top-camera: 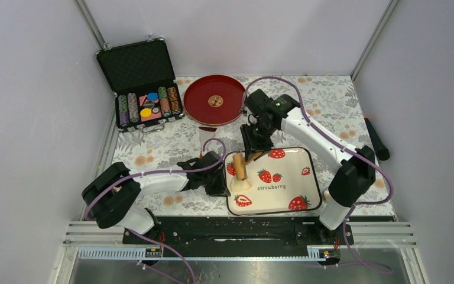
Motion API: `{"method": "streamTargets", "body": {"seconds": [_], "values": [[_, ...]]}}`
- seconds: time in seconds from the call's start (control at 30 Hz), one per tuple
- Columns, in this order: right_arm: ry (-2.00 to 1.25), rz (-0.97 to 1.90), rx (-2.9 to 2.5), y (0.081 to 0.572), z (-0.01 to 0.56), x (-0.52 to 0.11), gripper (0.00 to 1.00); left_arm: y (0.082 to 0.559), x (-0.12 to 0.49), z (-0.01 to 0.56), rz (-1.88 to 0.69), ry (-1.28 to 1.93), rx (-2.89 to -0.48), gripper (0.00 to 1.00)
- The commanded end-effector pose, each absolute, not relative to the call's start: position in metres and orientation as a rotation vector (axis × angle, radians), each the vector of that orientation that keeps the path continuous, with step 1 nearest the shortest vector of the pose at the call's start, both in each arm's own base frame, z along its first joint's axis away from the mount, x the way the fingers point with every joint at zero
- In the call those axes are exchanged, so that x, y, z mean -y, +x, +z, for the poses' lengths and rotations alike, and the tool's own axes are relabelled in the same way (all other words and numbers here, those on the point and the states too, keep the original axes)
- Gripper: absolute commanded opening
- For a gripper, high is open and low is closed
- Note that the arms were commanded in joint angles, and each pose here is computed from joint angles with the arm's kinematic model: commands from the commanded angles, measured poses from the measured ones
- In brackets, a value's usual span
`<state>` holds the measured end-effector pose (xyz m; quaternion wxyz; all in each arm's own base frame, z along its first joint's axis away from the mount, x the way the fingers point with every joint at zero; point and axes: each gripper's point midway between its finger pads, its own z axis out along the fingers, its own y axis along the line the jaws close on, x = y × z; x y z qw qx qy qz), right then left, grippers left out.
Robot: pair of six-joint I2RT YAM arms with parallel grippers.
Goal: Roll out the dumpling wrappers from the dough
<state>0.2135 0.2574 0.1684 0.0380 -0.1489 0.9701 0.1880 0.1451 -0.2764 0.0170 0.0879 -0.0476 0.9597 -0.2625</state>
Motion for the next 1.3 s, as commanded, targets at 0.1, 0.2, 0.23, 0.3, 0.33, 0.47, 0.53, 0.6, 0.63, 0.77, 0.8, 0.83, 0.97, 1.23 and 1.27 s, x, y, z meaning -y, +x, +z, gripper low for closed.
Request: {"method": "streamTargets", "body": {"seconds": [0.1,0.2,0.23,0.3,0.33,0.47,0.53,0.6,0.63,0.77,0.8,0.83,0.97,1.23,1.27], "values": [[-0.616,0.488,-3.012,0.212,0.176,-0.261,0.0,0.137,0.251,-0.008,-0.603,-0.125,-2.903,0.0],[-0.633,0.451,-3.055,0.208,0.168,-0.26,0.0,0.137,0.251,-0.009,-0.6,-0.128,-2.905,0.0],[-0.64,0.443,-3.067,0.207,0.165,-0.26,0.0,0.137,0.251,-0.008,-0.601,-0.128,-2.905,0.0],[-0.658,0.434,-3.084,0.203,0.16,-0.259,0.0,0.137,0.251,-0.008,-0.598,-0.126,-2.905,0.0],[-0.665,0.425,-3.095,0.201,0.157,-0.258,0.0,0.137,0.251,-0.008,-0.601,-0.128,-2.905,0.0],[-0.697,0.379,-3.12,0.199,0.144,-0.252,0.0,0.136,0.251,-0.009,-0.598,-0.128,-2.907,0.0],[-0.705,0.362,-3.133,0.198,0.138,-0.25,0.0,0.137,0.251,-0.008,-0.6,-0.129,-2.905,0.0],[-0.71,0.339,-3.14,0.198,0.132,-0.248,0.0,0.136,0.251,-0.008,-0.599,-0.127,-2.906,0.0],[-0.712,0.32,-3.141,0.198,0.128,-0.245,0.0,0.137,0.251,-0.008,-0.6,-0.127,-2.906,0.0],[-0.733,0.255,-3.141,0.199,0.116,-0.237,0.0,0.136,0.251,-0.008,-0.6,-0.129,-2.906,0.0],[-0.733,0.245,-3.145,0.198,0.112,-0.235,0.0,0.136,0.251,-0.009,-0.598,-0.129,-2.907,0.0],[-0.734,0.232,-3.144,0.198,0.109,-0.233,0.0,0.136,0.251,-0.008,-0.599,-0.128,-2.907,0.0],[-0.738,0.127,-3.133,0.201,0.097,-0.222,0.0,0.136,0.251,-0.008,-0.6,-0.128,-2.905,0.0],[-0.744,-0.114,-3.096,0.213,0.093,-0.192,0.0,0.136,0.25,-0.008,-0.6,-0.132,-2.905,0.0],[-0.731,-0.131,-3.098,0.214,0.093,-0.188,0.0,0.136,0.251,-0.008,-0.602,-0.131,-2.905,0.0]]}}
